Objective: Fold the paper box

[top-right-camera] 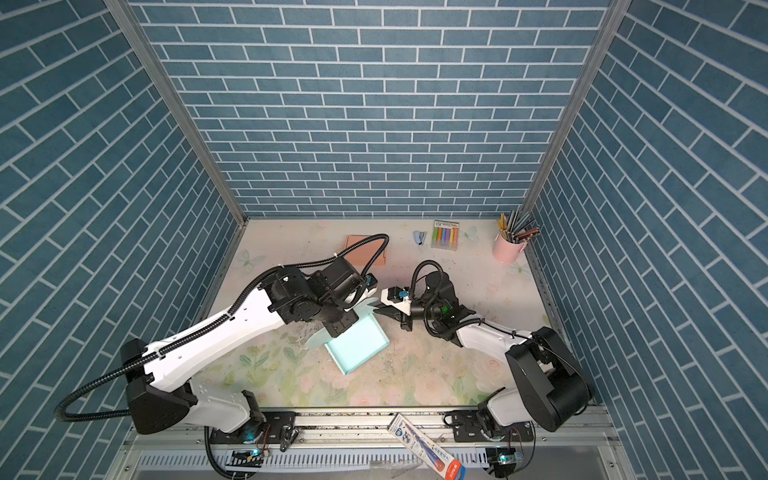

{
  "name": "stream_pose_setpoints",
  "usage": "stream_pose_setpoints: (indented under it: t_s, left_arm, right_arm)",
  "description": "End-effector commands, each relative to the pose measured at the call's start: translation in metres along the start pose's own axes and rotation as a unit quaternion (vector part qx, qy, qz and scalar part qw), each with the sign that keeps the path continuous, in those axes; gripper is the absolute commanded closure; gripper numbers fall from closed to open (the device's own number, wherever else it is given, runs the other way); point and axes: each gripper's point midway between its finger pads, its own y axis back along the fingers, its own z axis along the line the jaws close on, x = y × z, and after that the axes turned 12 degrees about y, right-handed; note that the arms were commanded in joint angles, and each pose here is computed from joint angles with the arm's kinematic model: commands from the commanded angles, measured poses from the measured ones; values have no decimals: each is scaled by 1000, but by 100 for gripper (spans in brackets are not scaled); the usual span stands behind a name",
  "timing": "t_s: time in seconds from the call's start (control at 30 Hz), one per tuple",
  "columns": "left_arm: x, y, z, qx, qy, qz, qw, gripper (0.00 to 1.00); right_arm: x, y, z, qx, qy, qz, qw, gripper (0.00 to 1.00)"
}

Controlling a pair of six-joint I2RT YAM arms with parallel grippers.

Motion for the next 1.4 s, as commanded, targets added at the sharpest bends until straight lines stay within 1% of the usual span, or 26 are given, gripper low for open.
stream_pose_setpoints:
  t_s: [0.0, 0.13, 0.4, 0.7, 0.97, 1.1, 1.17, 1.2, 1.23, 1.3, 1.33, 1.37]
  left_arm:
    - [-2, 1, -1, 1, -12, -7, 1000, 100]
    - [0, 0, -2, 2, -13, -4, 1000, 100]
    - [2, -2, -1, 0, -14, 0, 1000, 100]
    - [7, -6, -3, 0, -18, 9, 1000, 100]
    - [5, -7, -3, -5, -20, 9, 1000, 100]
    - [-1, -6, -3, -5, -12, -3, 1000, 99]
    - [-5, -9, 2, -7, 8, -11, 1000, 69]
    - [-5, -12, 7, -3, 27, -13, 1000, 54]
    - [-3, -16, 14, 3, 56, -15, 998, 43]
    - [-2, -20, 27, 25, 112, -38, 993, 29]
    - [-6, -18, 31, 46, 141, -65, 987, 21]
    - [-8, -12, 34, 69, 163, -97, 979, 15]
  right_arm:
    - [-4, -4, 0, -8, 23, -5, 1000, 89]
    - [-6, -5, 0, -8, 25, -6, 1000, 84]
    - [-9, -3, -1, -4, 26, -9, 1000, 85]
    - [-11, -1, -5, 15, 36, -7, 999, 85]
    - [-8, -1, -7, 22, 40, -1, 999, 94]
    - [5, -9, -7, 29, 46, 36, 998, 100]
    - [7, -7, -8, 40, 48, 39, 997, 100]
    - [7, -4, -8, 45, 50, 41, 997, 100]
    - [8, -1, -8, 52, 47, 45, 997, 100]
    - [9, 4, -6, 59, 39, 50, 996, 100]
    - [10, 7, -5, 62, 37, 51, 996, 100]
    - [12, 9, -5, 68, 35, 55, 996, 100]
